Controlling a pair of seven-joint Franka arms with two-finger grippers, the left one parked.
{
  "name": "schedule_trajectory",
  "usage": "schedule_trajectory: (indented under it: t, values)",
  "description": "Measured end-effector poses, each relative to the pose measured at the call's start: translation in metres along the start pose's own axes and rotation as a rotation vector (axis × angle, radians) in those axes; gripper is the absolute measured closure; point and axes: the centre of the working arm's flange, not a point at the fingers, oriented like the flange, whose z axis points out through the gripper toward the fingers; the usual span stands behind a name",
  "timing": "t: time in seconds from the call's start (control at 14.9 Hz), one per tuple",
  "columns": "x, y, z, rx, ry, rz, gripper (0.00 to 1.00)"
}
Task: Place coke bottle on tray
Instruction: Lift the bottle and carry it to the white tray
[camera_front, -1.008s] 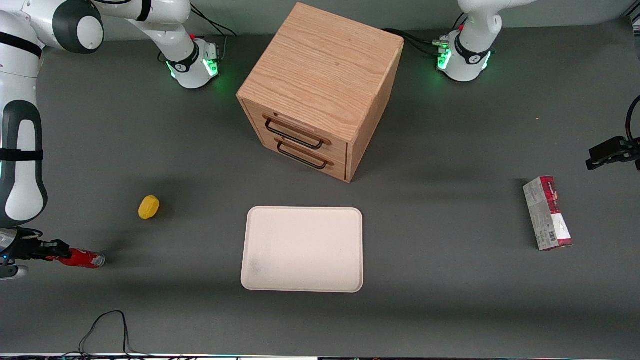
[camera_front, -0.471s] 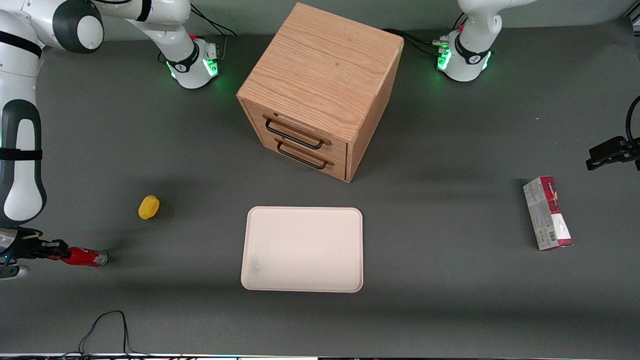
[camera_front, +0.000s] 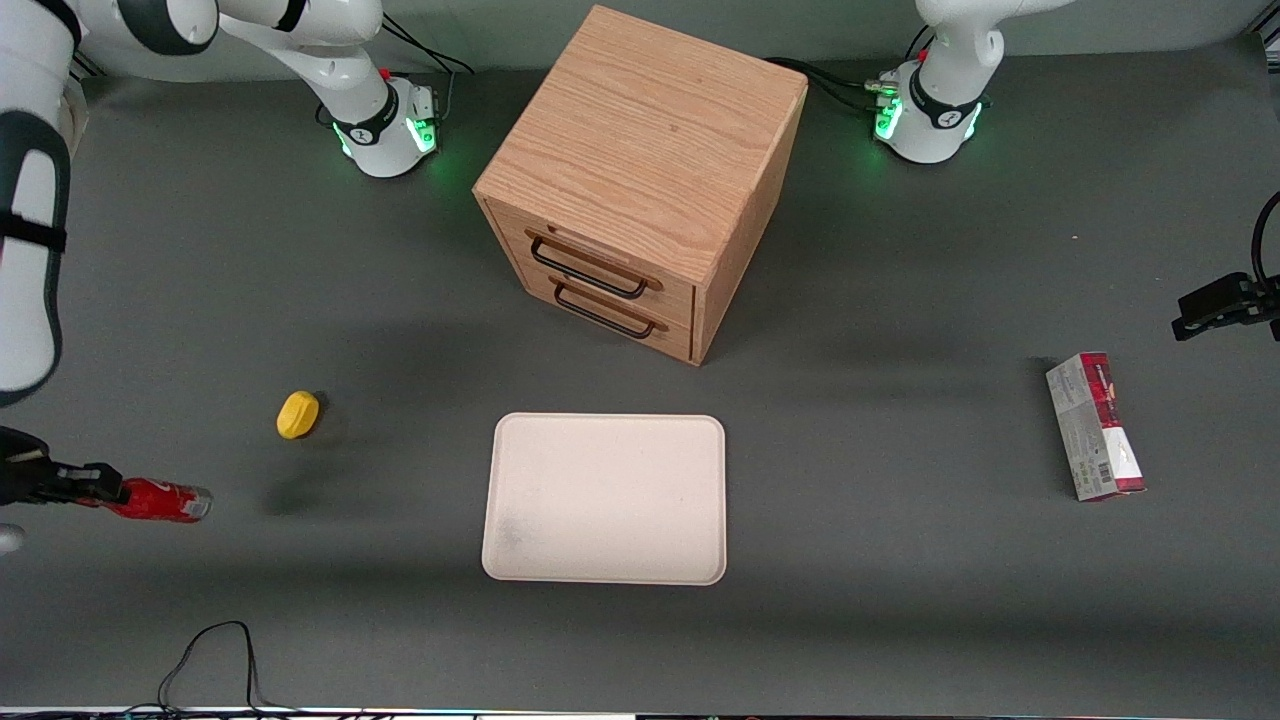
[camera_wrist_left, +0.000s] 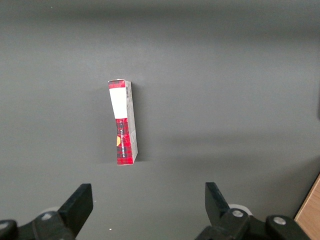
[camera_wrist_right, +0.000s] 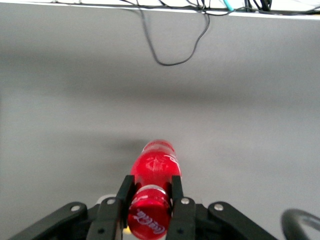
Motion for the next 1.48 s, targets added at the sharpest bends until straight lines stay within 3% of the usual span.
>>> schedule_trajectory:
  t: [0.13, 0.27, 0.47, 0.61, 0.74, 0.94, 1.08, 1.28, 1.48]
  values:
    - [-0.004, -0.051, -0.053, 0.023, -0.017, 0.043, 0.67]
    - [-0.009, -0.108, -0.089, 0.012, -0.025, 0.073, 0.67]
    - [-0.016, -0.211, -0.107, 0.003, 0.004, 0.132, 0.67]
    - [-0.017, -0.272, -0.105, 0.037, 0.051, 0.182, 0.67]
    - [-0.011, -0.316, -0.089, 0.078, 0.092, 0.214, 0.67]
    - [0.004, -0.359, -0.036, 0.113, 0.117, 0.228, 0.67]
    - [0.011, -0.383, 0.011, 0.096, 0.129, 0.216, 0.67]
    - [0.016, -0.405, 0.083, 0.048, 0.114, 0.180, 0.67]
    - [0.019, -0.407, 0.131, 0.036, 0.121, 0.161, 0.67]
